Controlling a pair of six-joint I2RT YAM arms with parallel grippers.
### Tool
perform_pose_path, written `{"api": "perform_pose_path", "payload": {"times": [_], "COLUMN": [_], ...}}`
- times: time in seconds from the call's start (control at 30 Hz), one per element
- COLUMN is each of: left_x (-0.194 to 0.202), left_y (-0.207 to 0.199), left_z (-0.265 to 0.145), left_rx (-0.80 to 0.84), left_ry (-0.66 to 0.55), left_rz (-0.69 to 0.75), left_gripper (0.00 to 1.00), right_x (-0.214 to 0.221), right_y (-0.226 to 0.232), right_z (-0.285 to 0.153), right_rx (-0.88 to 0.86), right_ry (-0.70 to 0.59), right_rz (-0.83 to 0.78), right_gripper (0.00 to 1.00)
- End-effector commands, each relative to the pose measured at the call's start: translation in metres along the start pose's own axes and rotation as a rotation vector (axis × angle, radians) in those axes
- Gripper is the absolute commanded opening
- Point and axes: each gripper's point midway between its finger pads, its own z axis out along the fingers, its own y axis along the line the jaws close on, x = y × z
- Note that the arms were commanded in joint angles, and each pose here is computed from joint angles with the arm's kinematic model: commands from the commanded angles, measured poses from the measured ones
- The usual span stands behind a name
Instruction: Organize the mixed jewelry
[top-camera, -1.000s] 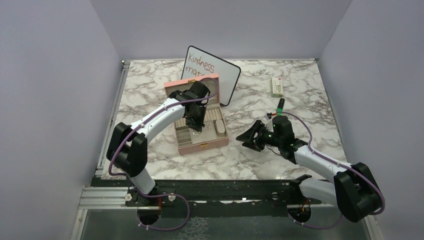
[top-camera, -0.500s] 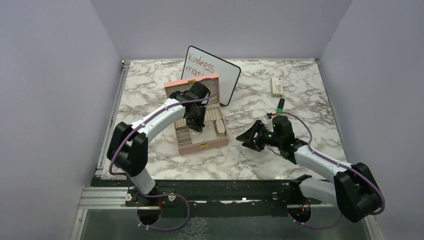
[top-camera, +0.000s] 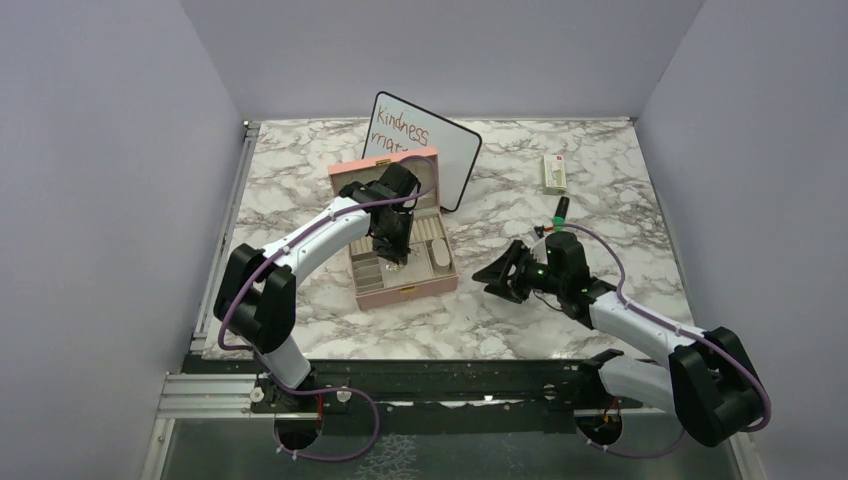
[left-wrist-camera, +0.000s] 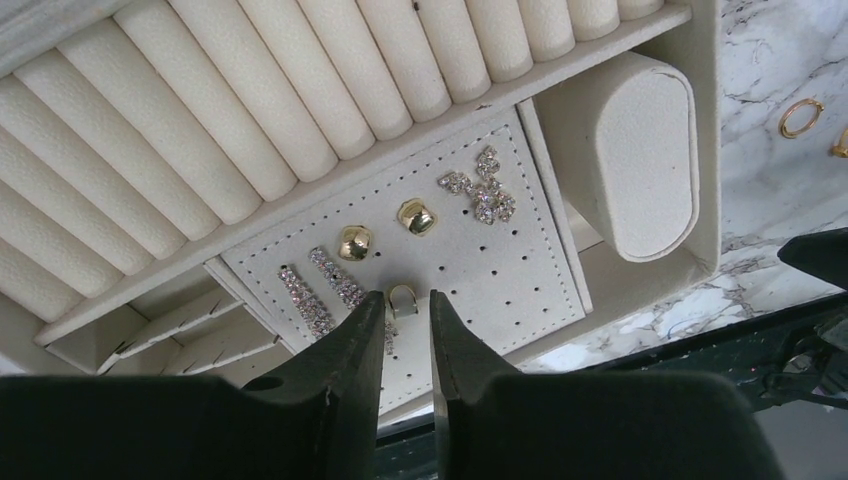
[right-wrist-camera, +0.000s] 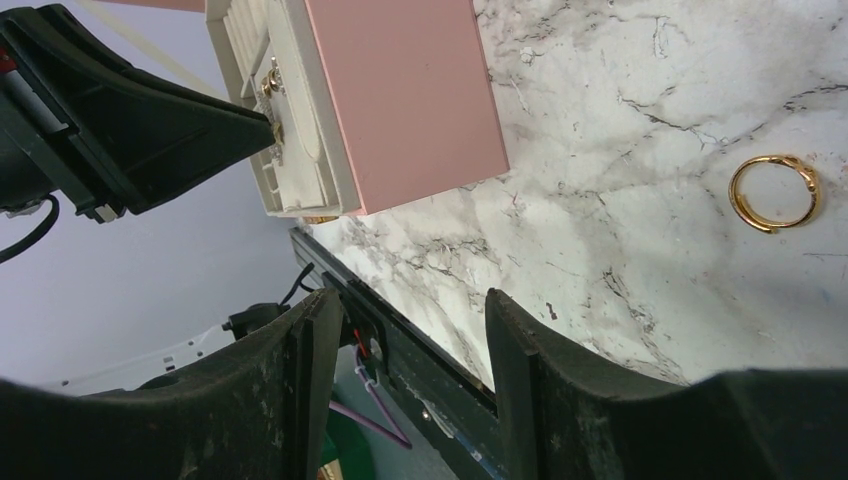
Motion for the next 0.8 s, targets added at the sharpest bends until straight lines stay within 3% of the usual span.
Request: {"api": "perform_pose_path", "payload": {"times": [0.0, 0.43, 0.57, 0.77], "left_x": [-0.003, -0.013, -0.030, -0.047], "left_y": [-0.009, -0.025, -0.039, -0.051], "left_z": [-0.013, -0.055, -0.083, -0.127], "left_rx": [0.036, 0.135, 0.225, 0.360], "left_ry": [-0.036, -0.160, -0.305, -0.569], "left_rz": [-0.012, -0.047, -0.015, 0.005], "left_gripper": [0.25, 0.38, 0.44, 0.63], "right_x": [-0.004, -0.034, -0.061, -0.110], "right_y": [-0.002, 0.003, -0.016, -0.047], "right_z": [-0.003, -0.006, -0.017, -0.058], "right_rx": [0.010, 0.103, 0.273, 0.606], "right_ry": [-0.028, -0.137, -0.249, -0.470], "right_rz": [-0.005, -0.108, -0.185, -0.279], "right_gripper": [0.59, 0.59, 0.59, 0.60]}}
